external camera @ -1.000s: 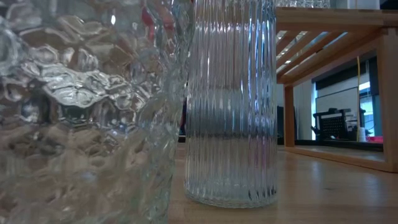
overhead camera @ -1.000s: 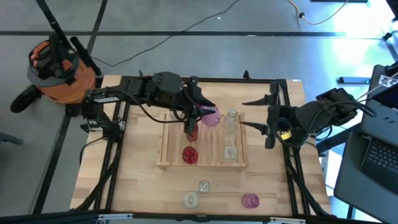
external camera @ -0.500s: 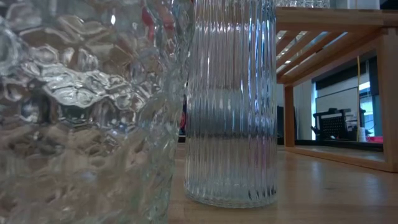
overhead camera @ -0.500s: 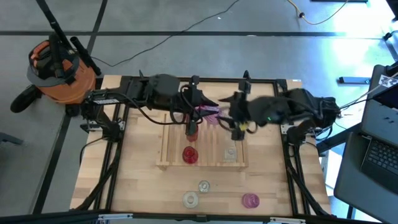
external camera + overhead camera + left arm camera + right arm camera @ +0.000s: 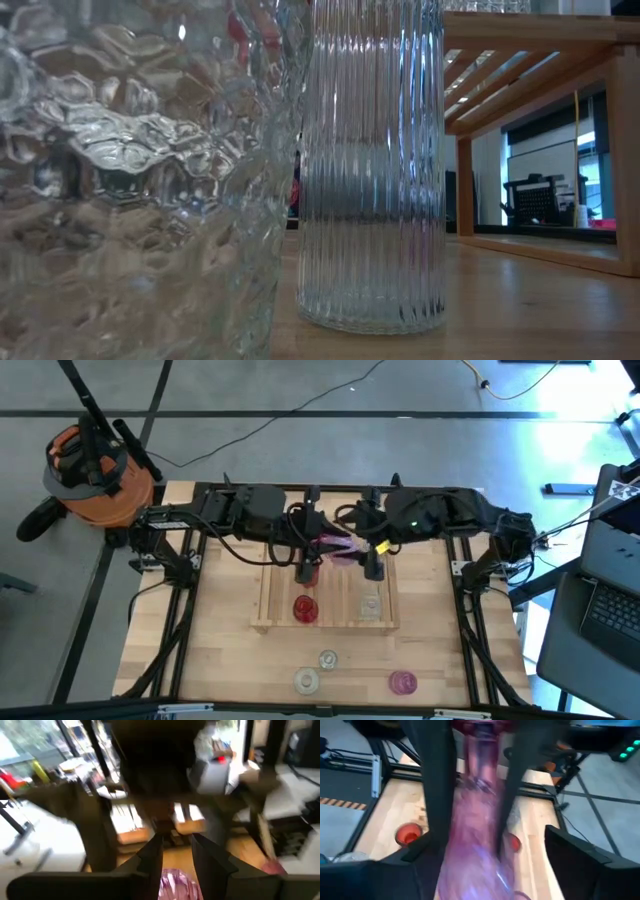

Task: Sort vases onto shelf
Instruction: Put the violet vase on the shelf aligned with the other violet vase

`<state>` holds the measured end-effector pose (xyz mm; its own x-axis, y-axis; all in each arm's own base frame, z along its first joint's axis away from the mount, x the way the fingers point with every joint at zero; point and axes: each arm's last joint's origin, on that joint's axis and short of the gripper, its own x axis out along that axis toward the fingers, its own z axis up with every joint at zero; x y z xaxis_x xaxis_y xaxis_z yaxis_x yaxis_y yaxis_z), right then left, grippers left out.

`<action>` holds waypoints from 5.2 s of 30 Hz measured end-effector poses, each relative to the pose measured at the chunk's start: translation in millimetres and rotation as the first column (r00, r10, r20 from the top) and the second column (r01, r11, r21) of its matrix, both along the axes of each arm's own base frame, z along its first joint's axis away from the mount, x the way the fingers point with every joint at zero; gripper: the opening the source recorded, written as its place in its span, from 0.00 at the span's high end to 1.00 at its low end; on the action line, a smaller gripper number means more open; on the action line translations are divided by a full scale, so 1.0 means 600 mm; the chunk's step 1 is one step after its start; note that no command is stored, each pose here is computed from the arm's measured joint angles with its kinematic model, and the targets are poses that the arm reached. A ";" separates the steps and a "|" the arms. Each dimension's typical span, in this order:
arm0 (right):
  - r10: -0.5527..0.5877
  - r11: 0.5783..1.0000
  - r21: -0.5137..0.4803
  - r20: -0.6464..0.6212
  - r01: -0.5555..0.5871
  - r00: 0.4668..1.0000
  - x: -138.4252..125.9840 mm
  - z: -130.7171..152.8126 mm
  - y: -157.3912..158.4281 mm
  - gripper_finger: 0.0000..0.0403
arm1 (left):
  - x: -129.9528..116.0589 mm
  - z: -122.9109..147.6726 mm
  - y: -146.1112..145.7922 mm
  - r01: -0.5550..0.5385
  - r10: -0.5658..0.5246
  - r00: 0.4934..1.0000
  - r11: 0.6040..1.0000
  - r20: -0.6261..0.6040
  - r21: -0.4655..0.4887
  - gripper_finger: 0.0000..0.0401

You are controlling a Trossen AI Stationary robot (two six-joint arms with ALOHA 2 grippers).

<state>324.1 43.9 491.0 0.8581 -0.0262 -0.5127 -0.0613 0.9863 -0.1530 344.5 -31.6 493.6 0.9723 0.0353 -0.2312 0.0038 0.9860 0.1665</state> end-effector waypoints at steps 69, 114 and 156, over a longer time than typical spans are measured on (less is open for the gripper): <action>-0.551 0.752 -0.234 0.291 0.616 0.783 0.044 -0.003 0.030 0.45 | -0.099 0.076 0.058 -0.266 0.320 0.932 0.924 0.171 -0.276 0.27; -0.397 0.806 -0.465 0.034 0.366 0.917 0.063 -0.065 0.055 0.47 | -0.094 0.005 0.072 -0.242 0.140 0.959 0.860 -0.248 -0.450 0.95; -0.176 0.971 -0.135 0.145 0.196 0.974 -0.078 0.061 0.027 0.09 | -0.093 -0.018 0.100 -0.134 -0.074 0.931 0.840 -0.357 -0.526 0.96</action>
